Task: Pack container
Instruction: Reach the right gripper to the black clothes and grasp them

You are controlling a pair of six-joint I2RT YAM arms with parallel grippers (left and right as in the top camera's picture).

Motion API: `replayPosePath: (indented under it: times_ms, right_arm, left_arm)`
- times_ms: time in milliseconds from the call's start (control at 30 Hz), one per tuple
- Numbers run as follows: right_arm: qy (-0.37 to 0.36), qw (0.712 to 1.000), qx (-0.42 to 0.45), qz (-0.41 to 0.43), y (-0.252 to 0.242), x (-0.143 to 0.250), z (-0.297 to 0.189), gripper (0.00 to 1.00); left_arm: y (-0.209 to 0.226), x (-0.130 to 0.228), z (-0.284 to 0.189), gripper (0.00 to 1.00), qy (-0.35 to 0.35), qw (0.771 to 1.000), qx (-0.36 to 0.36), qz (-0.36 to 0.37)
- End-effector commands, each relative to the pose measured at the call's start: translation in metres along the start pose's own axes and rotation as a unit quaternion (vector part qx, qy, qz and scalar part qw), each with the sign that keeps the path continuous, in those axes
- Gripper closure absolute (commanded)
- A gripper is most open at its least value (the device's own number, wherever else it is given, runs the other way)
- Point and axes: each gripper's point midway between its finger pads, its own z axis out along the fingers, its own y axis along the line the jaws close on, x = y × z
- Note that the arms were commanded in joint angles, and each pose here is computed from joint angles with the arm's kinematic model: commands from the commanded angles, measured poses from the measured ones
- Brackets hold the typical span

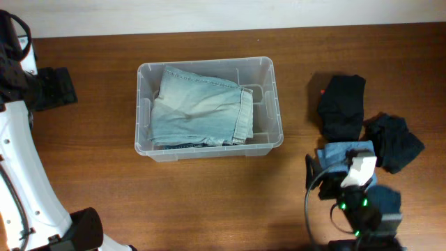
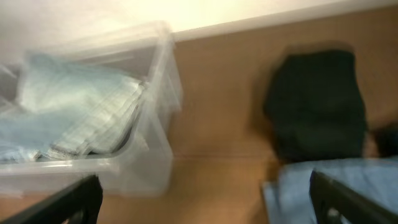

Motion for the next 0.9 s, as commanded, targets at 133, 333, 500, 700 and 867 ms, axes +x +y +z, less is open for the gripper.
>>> replayPosePath:
  times_ms: [133, 333, 500, 700, 867]
  right_arm:
    - [0.114, 0.991, 0.061, 0.024, -0.005, -0.089, 0.038, 0.02]
    - [0.178, 0.982, 0.024, 0.049, 0.005, -0.144, 0.1, 0.02]
    - [0.222, 0.964, 0.056, 0.138, -0.074, -0.133, 0.142, 0.02]
    - [0.253, 0.934, 0.011, 0.25, -0.162, -0.084, 0.174, 0.02]
    - [0.302, 0.919, 0.003, 0.255, -0.199, -0.028, 0.193, 0.02]
  left_arm:
    - [0.005, 0.0, -0.007, 0.0, -0.009, 1.0, -0.007, 0.004]
    - [0.005, 0.0, -0.007, 0.01, -0.009, 1.0, -0.007, 0.004]
    - [0.005, 0.0, -0.007, 0.01, -0.009, 1.0, -0.007, 0.004]
    - [0.005, 0.0, -0.007, 0.01, -0.009, 1.0, -0.007, 0.004]
    - [0.005, 0.0, -0.007, 0.0, -0.009, 1.0, -0.007, 0.004]
